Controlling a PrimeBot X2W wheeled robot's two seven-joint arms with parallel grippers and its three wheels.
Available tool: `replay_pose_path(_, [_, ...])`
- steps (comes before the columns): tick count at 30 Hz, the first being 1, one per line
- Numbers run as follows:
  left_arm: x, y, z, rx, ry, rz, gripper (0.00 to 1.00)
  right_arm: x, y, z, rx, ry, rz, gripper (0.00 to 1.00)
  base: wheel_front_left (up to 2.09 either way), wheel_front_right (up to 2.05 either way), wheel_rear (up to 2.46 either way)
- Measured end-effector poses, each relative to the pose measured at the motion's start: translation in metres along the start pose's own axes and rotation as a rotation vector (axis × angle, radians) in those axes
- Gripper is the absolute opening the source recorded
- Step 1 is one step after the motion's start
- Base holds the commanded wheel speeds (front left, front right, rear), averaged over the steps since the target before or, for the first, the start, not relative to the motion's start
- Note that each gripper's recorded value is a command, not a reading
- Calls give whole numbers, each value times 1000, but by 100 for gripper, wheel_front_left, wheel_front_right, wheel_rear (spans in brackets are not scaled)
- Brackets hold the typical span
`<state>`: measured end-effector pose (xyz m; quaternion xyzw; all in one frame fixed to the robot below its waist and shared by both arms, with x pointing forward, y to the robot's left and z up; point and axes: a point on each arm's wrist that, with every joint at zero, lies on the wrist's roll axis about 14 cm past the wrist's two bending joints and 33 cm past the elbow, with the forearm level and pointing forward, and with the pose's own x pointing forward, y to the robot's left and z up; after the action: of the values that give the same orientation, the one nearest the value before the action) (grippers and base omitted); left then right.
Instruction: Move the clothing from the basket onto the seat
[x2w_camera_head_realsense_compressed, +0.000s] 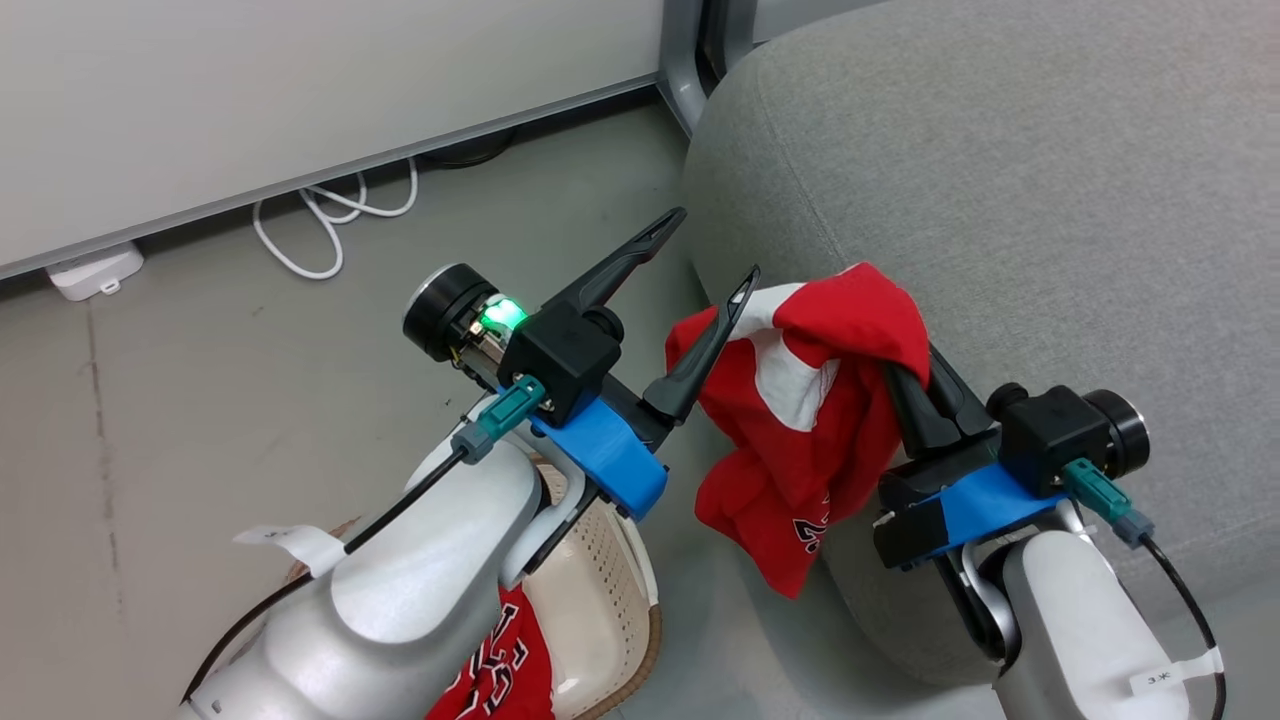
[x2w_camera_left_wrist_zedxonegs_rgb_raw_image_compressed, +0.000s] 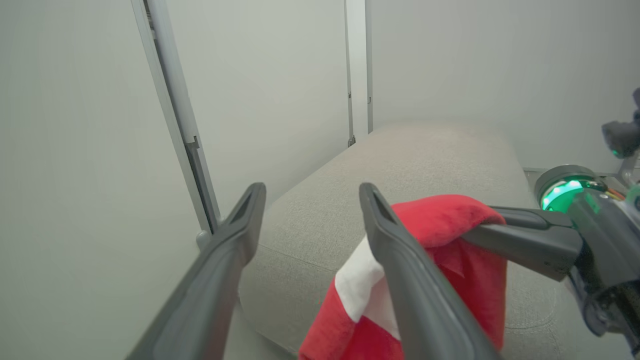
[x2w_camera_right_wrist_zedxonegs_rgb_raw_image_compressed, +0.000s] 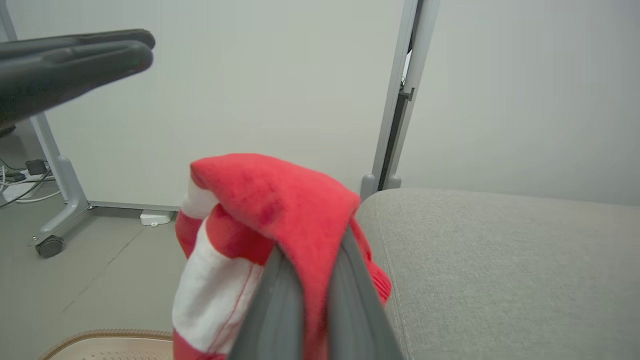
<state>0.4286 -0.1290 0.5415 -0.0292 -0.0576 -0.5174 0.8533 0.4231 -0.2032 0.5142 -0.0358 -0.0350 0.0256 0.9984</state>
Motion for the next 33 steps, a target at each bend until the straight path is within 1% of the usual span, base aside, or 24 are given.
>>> replay_pose_path(8, [13, -20, -7, -19, 2, -71, 100, -22, -32, -6, -4, 23, -107, 0, 0, 0, 0])
replay_pose_path(13, [17, -24, -13, -32, 10, -87, 100, -29, -43, -12, -2, 39, -145, 0, 0, 0, 0])
replay_pose_path(18, [17, -22, -18, -42, 12, -90, 100, -27, -50, -11, -5, 33, -167, 0, 0, 0, 0])
replay_pose_path(23, [19, -13, -23, -46, 11, -82, 100, -10, -63, 7, -33, -25, -187, 0, 0, 0, 0])
replay_pose_path(33, [23, 16, -51, -59, 19, -66, 100, 53, -108, 75, -137, -249, -253, 0, 0, 0, 0])
